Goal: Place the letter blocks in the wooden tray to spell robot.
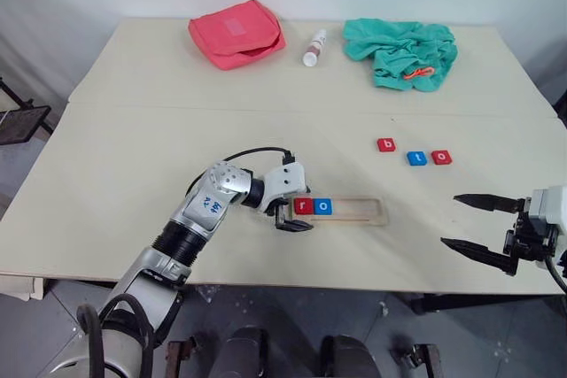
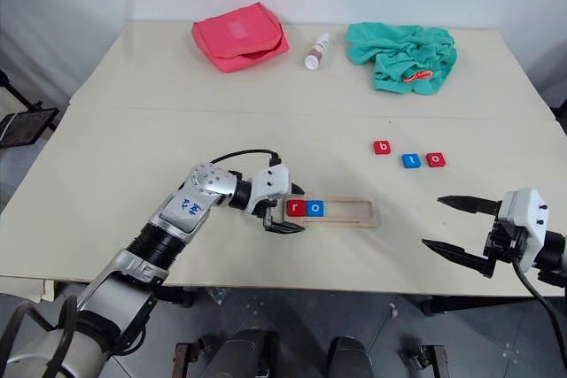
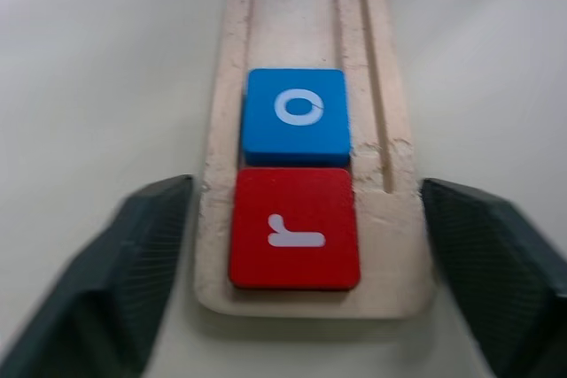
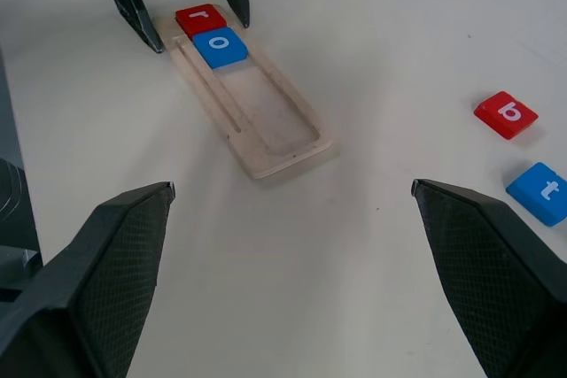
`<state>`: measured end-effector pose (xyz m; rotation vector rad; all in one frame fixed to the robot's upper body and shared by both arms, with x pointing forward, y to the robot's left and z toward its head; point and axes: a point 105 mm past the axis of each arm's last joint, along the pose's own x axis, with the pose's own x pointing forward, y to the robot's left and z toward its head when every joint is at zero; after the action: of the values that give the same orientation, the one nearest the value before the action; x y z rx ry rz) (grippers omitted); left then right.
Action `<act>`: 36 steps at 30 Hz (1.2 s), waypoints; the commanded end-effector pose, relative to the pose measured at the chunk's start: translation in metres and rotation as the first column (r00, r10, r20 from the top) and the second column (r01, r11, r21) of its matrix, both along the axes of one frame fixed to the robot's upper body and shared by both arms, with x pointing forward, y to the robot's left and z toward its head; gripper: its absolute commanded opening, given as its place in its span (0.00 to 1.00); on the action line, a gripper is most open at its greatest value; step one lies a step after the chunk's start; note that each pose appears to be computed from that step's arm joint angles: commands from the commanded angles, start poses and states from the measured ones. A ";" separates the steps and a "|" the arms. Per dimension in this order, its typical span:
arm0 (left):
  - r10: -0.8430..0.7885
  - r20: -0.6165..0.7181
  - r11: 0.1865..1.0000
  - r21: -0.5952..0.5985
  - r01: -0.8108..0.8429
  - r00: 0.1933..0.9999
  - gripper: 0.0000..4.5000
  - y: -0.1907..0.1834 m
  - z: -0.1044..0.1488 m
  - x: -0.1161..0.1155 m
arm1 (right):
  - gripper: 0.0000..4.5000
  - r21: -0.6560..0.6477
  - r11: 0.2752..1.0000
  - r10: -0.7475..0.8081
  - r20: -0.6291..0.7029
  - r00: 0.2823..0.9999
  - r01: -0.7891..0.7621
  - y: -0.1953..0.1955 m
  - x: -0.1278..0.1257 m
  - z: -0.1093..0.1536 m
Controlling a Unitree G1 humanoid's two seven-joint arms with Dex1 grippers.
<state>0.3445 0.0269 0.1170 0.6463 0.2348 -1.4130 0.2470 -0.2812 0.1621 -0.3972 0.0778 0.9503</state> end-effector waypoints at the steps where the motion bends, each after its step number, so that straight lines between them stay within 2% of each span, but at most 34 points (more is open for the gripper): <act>1: -0.010 0.015 1.000 0.004 0.010 1.000 0.99 -0.006 0.004 0.000 | 1.00 0.009 1.000 -0.006 0.046 0.999 0.006 -0.001 0.000 0.011; 6: 0.005 0.044 1.000 -0.028 -0.004 0.999 0.99 -0.004 0.012 0.000 | 1.00 0.008 1.000 -0.009 0.050 0.999 0.009 -0.001 0.002 0.012; 8: 0.016 0.077 0.997 -0.073 -0.011 0.997 0.99 0.008 0.026 -0.001 | 1.00 0.008 1.000 -0.015 0.056 0.998 0.015 -0.001 0.003 0.013; 10: 0.034 0.103 0.988 -0.152 -0.018 0.994 0.99 0.018 0.042 0.000 | 1.00 0.010 1.000 -0.027 0.056 0.998 0.027 -0.001 0.004 0.013; 13: 0.073 0.117 0.939 -0.344 -0.028 0.990 0.99 0.030 0.071 0.003 | 1.00 0.030 0.998 -0.053 0.054 0.997 0.052 -0.001 0.007 0.013; 15: 0.070 0.129 0.911 -0.413 -0.010 0.989 0.99 0.043 0.084 0.001 | 1.00 0.042 0.997 -0.062 0.055 0.997 0.060 0.001 0.009 0.012; 17: 0.061 0.159 0.887 -0.462 0.019 0.985 0.99 0.053 0.094 -0.001 | 1.00 0.051 0.996 -0.073 0.058 0.996 0.070 0.003 0.011 0.012; 20: 0.100 0.214 0.883 -0.470 0.013 0.972 0.99 0.066 0.097 -0.002 | 1.00 0.073 0.993 -0.101 0.052 0.994 0.097 0.005 0.015 0.012; 22: 0.098 0.228 0.844 -0.535 0.040 0.969 0.99 0.085 0.100 -0.012 | 1.00 0.097 0.984 -0.154 0.076 0.985 0.147 0.008 0.024 0.013; 26: 0.118 0.242 0.818 -0.574 0.044 0.963 0.99 0.112 0.091 -0.028 | 1.00 0.120 0.959 -0.270 0.092 0.958 0.258 0.009 0.039 0.014; 29: 0.099 0.215 0.835 -0.549 0.037 0.972 0.99 0.122 0.073 -0.039 | 1.00 0.139 0.916 -0.387 0.066 0.920 0.376 0.001 0.049 0.013; 36: 0.076 0.187 0.865 -0.502 0.029 0.979 0.99 0.130 0.037 -0.044 | 1.00 0.156 0.812 -0.569 -0.001 0.822 0.562 -0.009 0.065 0.004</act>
<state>0.3024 0.1549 0.1593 0.3255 -0.2758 -1.2959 0.3106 -0.2903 0.1597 -0.2322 0.0880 0.3904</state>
